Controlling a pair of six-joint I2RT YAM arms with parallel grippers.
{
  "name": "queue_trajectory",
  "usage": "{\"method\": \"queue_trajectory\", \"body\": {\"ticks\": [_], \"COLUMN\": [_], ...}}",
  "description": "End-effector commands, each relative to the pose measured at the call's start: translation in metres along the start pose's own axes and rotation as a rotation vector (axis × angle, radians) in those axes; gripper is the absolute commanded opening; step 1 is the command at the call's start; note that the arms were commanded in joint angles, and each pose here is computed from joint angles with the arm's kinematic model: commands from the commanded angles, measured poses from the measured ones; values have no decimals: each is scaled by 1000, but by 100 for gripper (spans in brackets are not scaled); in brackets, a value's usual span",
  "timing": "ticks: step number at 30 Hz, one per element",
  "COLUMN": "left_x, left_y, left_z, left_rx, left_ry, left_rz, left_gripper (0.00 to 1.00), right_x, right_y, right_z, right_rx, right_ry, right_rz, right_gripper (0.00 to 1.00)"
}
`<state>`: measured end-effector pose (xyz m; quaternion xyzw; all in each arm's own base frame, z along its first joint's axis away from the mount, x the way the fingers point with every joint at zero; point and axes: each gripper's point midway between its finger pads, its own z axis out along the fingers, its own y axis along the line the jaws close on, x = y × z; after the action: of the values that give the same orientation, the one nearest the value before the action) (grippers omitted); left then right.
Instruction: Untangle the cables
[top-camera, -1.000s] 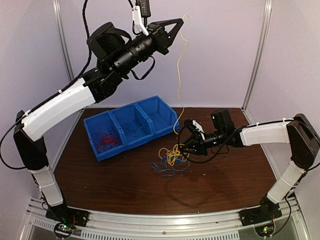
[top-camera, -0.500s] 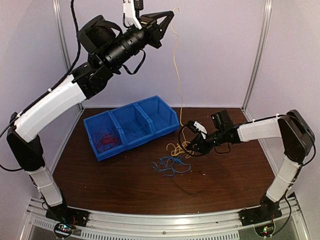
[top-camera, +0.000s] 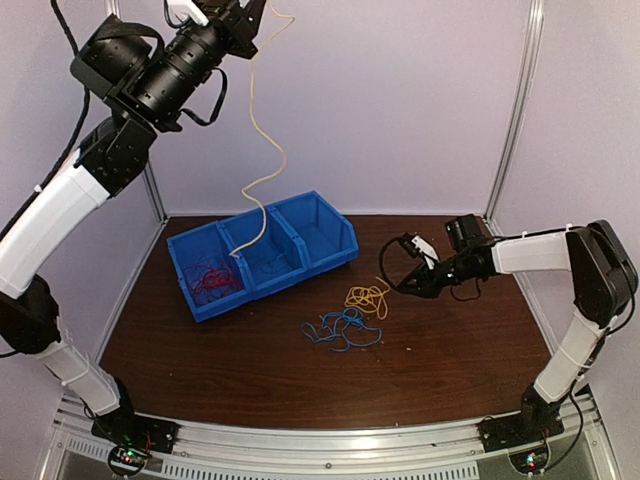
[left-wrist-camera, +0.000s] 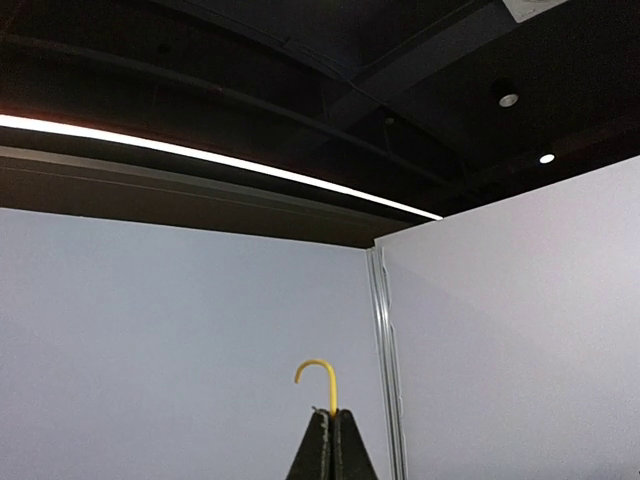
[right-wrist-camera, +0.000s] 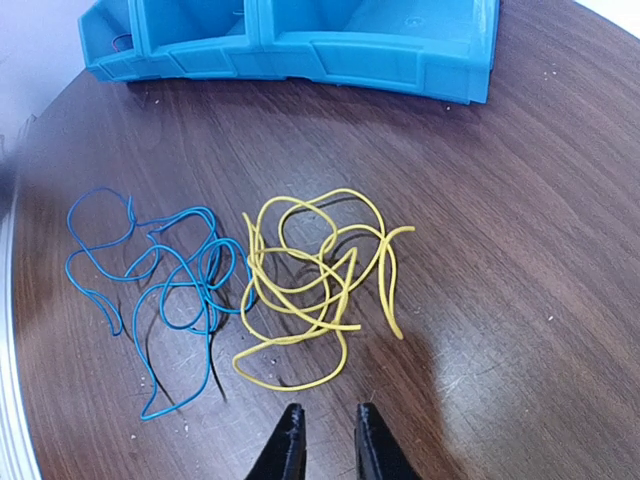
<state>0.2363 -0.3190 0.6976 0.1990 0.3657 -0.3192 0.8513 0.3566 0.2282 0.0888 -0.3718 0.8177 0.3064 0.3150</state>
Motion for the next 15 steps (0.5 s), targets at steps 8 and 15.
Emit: {"method": "queue_trajectory", "body": {"ticks": [8, 15], "left_x": [104, 173], "left_y": [-13, 21], "left_z": [-4, -6], "left_rx": [8, -48], "left_ry": [248, 432], "left_rz": [28, -146], "left_gripper": [0, 0], "right_x": [-54, -50], "right_y": [17, 15], "right_z": [-60, -86], "right_rx": [63, 161], "right_ry": [-60, -78], "right_rz": [-107, -135], "right_gripper": [44, 54]}}
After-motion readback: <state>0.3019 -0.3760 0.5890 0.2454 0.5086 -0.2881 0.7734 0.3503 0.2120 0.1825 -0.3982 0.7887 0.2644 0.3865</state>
